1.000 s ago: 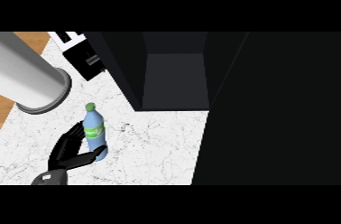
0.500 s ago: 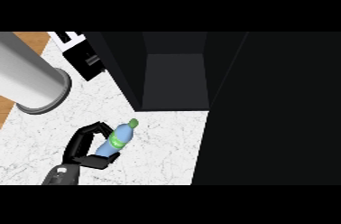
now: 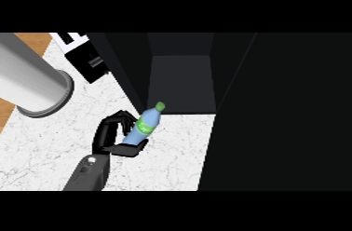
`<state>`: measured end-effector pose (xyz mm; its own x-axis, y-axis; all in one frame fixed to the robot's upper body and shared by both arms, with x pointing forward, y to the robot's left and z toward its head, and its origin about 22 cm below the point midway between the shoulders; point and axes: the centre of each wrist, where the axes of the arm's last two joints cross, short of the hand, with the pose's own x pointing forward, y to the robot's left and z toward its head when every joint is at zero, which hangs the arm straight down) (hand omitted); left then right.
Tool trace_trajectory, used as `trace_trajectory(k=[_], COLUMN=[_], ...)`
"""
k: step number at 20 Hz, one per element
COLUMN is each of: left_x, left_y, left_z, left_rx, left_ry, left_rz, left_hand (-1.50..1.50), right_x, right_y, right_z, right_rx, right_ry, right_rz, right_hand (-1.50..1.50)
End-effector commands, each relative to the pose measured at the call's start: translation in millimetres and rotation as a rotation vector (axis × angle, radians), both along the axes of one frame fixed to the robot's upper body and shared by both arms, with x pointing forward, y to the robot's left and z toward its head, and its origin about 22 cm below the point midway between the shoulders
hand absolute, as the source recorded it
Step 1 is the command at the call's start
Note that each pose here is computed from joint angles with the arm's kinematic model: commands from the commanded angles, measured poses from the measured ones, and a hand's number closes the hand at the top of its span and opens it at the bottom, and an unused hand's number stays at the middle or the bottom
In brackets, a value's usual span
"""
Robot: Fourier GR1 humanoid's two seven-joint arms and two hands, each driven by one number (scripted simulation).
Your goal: Pick up the bottled water, place it into the cabinet and close the cabinet
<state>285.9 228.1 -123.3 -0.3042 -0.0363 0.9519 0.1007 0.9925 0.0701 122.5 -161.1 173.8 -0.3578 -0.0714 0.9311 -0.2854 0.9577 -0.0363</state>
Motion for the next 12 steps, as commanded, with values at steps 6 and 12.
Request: trace_trajectory(k=[6,12], left_x=[18.8,34.5], left_y=[-41.4,-81.4], left_z=[42.3,74.6], left_rx=[-0.164,-0.217], left_ry=[-0.02,0.004], left_rz=[-0.05,-0.07], left_hand=[1.5,1.5], right_x=[-13.3,-21.9], right_y=[-2.1,-4.2], right_z=[10.9,6.2], right_rx=[-0.011,-0.001], right_ry=[-0.039,-0.036], right_rz=[-0.047,-0.034], right_hand=[-1.5,-1.5])
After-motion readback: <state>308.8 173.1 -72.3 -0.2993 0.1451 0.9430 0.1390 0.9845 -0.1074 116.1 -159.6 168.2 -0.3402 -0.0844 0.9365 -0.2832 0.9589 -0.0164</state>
